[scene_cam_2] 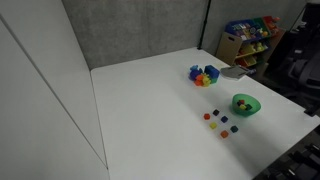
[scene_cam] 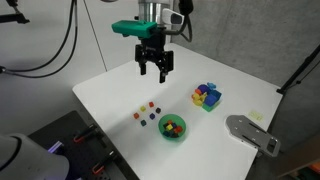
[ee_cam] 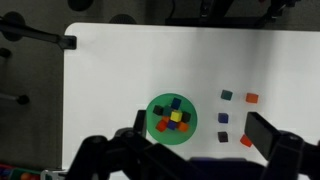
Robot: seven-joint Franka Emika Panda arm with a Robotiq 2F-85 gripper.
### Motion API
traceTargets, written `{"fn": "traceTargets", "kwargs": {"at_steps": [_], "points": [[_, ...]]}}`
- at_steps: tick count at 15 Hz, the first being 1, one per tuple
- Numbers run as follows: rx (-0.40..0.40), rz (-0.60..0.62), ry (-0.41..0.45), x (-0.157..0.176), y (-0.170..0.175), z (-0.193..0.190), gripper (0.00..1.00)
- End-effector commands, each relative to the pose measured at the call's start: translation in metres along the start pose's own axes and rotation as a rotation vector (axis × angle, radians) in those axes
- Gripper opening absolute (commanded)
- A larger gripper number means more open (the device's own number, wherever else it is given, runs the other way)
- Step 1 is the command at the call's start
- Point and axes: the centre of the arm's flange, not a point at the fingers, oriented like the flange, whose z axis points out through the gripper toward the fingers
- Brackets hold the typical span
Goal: Pick up the top left orange block from the table and put it in the green bowl
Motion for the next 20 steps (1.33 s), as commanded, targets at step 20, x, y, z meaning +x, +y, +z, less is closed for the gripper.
{"fn": "traceTargets", "kwargs": {"at_steps": [20], "points": [[0.2,0.165,0.163,0.105,-0.159,0.115,1.0]]}}
